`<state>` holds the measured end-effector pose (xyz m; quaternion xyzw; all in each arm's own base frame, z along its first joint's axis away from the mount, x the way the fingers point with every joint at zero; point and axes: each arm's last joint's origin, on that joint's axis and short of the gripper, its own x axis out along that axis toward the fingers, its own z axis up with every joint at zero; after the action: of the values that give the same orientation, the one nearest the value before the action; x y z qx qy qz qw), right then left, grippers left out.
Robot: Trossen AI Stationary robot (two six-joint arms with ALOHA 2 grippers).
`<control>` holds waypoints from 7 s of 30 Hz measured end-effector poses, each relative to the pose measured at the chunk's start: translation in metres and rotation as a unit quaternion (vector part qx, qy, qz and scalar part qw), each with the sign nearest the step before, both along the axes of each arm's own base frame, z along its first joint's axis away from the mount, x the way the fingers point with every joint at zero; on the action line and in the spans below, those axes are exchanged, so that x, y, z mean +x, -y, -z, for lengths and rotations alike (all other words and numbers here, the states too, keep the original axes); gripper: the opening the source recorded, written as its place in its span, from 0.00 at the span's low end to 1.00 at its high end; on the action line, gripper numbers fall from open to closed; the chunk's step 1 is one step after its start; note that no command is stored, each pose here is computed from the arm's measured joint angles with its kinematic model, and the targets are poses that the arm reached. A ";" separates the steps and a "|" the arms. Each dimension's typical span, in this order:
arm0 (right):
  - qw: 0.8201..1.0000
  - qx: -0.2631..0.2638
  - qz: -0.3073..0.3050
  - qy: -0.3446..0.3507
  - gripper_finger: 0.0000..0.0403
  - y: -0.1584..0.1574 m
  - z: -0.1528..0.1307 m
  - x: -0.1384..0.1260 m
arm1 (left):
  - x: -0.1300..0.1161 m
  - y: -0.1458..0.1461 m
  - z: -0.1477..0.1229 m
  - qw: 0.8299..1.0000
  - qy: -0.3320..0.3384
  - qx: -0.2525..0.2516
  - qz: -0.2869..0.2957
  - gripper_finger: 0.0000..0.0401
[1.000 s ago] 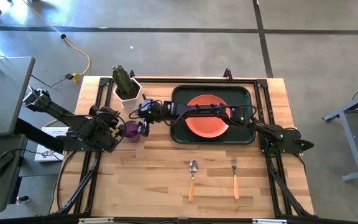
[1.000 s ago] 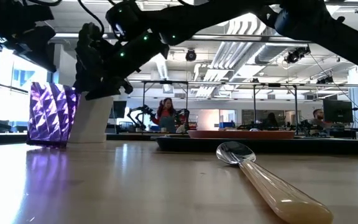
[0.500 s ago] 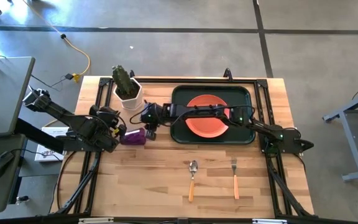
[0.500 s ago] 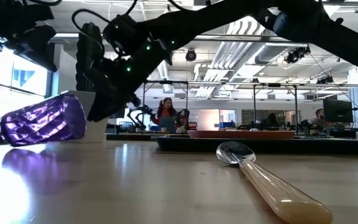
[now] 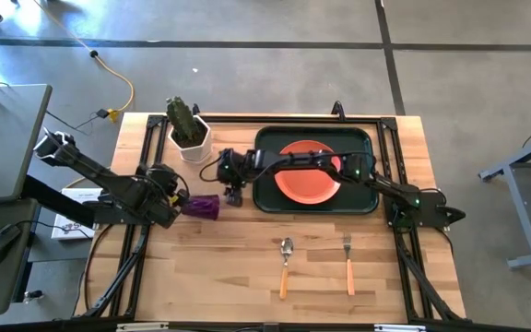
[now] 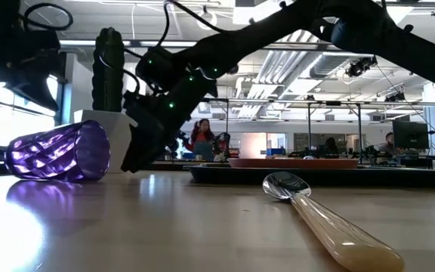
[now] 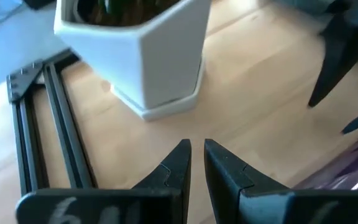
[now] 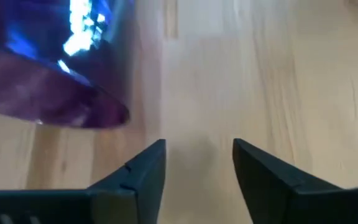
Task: Pick and place plate/cup/fork/spoon on tray
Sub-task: Put the violet cup on the black tray to the top left of the orange plate
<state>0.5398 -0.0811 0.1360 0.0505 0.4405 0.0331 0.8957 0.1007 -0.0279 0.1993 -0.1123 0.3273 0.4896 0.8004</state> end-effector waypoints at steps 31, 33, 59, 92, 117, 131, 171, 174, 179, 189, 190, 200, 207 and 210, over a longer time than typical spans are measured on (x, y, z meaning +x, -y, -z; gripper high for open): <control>0.994 0.032 -0.069 0.074 0.51 0.033 -0.031 -0.031 | 0.016 0.010 -0.042 0.994 0.081 -0.072 -0.001 0.09; 0.995 0.014 -0.052 0.082 0.51 0.031 -0.027 -0.043 | 0.018 0.011 -0.046 0.993 0.091 -0.078 -0.001 0.09; 0.934 0.000 0.139 0.330 0.51 -0.052 -0.080 -0.310 | 0.132 0.038 -0.041 0.970 0.166 -0.047 0.170 0.16; 0.936 -0.066 0.194 0.286 0.51 -0.087 -0.055 -0.335 | 0.224 0.038 -0.009 0.940 -0.240 -0.232 0.067 0.37; 0.933 -0.076 0.203 0.287 0.51 -0.086 -0.055 -0.335 | 0.193 0.040 0.006 0.885 -0.387 -0.257 -0.004 0.28; 0.932 -0.075 0.204 0.290 0.51 -0.086 -0.056 -0.335 | 0.185 0.039 0.015 0.866 -0.423 -0.266 0.009 0.04; 0.918 -0.075 0.237 0.309 0.51 -0.078 -0.097 -0.413 | 0.241 0.081 -0.083 0.953 -0.152 0.070 0.253 0.02; 0.911 -0.091 0.252 0.313 0.51 -0.077 -0.099 -0.415 | 0.251 0.048 -0.091 0.953 -0.164 0.132 0.219 0.02; 0.905 -0.101 0.268 0.316 0.51 -0.076 -0.099 -0.414 | 0.264 -0.031 -0.110 0.971 -0.126 0.099 0.177 0.02; 0.920 -0.119 0.266 0.263 0.51 -0.076 -0.089 -0.416 | 0.267 -0.164 -0.069 0.992 -0.007 0.032 0.122 0.02; 0.921 -0.123 0.268 0.253 0.51 -0.076 -0.087 -0.417 | 0.265 -0.168 -0.064 0.993 0.004 0.034 0.117 0.02; 0.897 -0.170 0.337 0.229 0.51 -0.071 -0.082 -0.421 | 0.249 -0.206 -0.032 0.986 0.124 0.003 0.112 0.02; 0.900 -0.163 0.336 0.227 0.51 -0.072 -0.081 -0.421 | 0.245 -0.222 -0.015 0.988 0.130 -0.034 0.073 0.02; 0.900 -0.161 0.336 0.228 0.51 -0.072 -0.081 -0.421 | 0.247 -0.221 -0.005 0.988 0.123 -0.054 0.076 0.02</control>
<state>0.1185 -0.0095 0.2171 0.0418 0.1808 -0.3309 0.9253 0.3478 0.1935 0.2046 -0.1899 0.2601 0.3913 0.8621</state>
